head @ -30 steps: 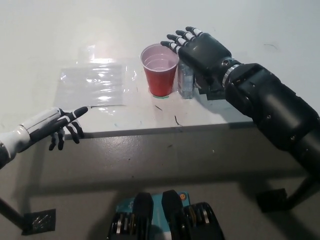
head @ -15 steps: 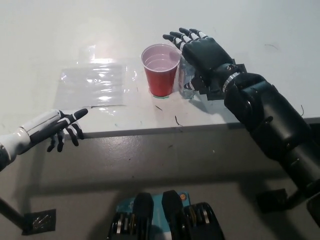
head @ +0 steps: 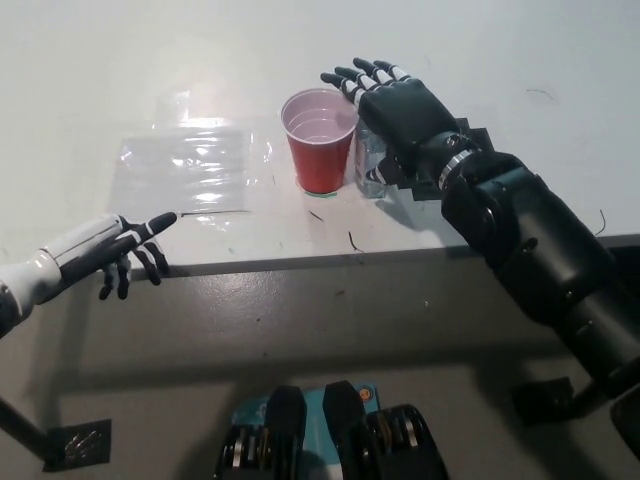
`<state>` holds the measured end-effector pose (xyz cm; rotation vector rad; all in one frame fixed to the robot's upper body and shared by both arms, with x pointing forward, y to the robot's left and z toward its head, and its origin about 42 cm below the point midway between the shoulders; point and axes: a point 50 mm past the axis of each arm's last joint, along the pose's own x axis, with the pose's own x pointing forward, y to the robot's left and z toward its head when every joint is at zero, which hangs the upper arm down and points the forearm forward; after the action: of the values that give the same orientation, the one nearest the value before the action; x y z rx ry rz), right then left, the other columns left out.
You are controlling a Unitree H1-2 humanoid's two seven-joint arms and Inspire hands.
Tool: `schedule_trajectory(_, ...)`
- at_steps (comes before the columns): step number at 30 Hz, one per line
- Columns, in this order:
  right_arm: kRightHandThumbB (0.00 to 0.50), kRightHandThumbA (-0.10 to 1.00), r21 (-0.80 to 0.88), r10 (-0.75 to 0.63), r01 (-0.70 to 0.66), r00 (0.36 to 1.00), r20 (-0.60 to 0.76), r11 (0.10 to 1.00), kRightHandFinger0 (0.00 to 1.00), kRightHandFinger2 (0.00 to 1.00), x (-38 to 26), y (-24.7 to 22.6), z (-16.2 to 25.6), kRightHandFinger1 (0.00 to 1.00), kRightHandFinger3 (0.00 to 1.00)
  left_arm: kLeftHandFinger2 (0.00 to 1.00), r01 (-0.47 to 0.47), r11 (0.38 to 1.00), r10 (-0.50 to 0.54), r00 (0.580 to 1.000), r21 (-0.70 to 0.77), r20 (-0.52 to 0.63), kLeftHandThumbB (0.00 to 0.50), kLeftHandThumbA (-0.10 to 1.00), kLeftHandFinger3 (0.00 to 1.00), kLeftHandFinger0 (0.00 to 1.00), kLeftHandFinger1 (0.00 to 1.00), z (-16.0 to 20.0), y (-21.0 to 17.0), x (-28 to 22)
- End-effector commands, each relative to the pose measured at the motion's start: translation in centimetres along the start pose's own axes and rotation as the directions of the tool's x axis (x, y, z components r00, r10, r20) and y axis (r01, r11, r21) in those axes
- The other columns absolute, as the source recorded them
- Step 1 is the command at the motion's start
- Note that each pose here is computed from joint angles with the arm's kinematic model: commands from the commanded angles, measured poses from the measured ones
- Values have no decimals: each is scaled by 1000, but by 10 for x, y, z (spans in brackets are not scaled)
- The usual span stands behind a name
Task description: The robot uses its right hand to press the hand soap kept in the middle of the table to get liquid hand soap out
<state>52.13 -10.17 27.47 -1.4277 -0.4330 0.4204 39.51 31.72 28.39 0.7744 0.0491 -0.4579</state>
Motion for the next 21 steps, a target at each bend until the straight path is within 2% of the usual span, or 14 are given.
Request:
schedule_trajectory(1, 500, 1000, -12, 222, -224, 972, -77, 975, 1000, 1000, -13, 46, -12, 1000, 1000, 419, -42, 998, 41, 999, 53, 28, 222, 1000, 628, 164, 225, 15, 25, -3)
schedule_trajectory(3, 500, 1000, -10, 245, -246, 967, -76, 969, 1000, 1000, -15, 54, -12, 1000, 1000, 425, -45, 998, 44, 999, 51, 33, 190, 1000, 633, 170, 234, 17, 28, -3)
schedule_trajectory(8, 500, 1000, -25, 277, -281, 955, -105, 959, 1000, 1000, -16, 64, -15, 1000, 1000, 428, -60, 997, 58, 998, 48, 36, 194, 1000, 641, 187, 248, 21, 33, -6)
schedule_trajectory(10, 500, 1000, -29, 276, -281, 955, -112, 959, 1000, 1000, -16, 62, -15, 1000, 1000, 419, -63, 997, 62, 997, 50, 36, 210, 1000, 635, 182, 243, 21, 35, -6)
schedule_trajectory(11, 500, 1000, -24, 276, -281, 954, -116, 959, 1000, 1000, -17, 66, -17, 1000, 1000, 402, -63, 997, 61, 997, 49, 41, 213, 1000, 618, 149, 219, 20, 36, -5)
schedule_trajectory(16, 500, 1000, -11, 278, -281, 953, -124, 960, 1000, 1000, -18, 69, -21, 1000, 1000, 395, -63, 996, 61, 997, 56, 48, 210, 1000, 617, 141, 222, 24, 39, -3)
schedule_trajectory(18, 500, 1000, 0, 290, -293, 948, -132, 956, 1000, 1000, -22, 77, -22, 1000, 1000, 376, -68, 996, 65, 996, 53, 55, 217, 1000, 608, 108, 199, 25, 40, -3)
schedule_trajectory(21, 500, 1000, 7, 287, -289, 949, -131, 957, 1000, 1000, -25, 87, -25, 1000, 1000, 391, -70, 996, 67, 997, 54, 47, 210, 1000, 621, 139, 223, 24, 41, -4)
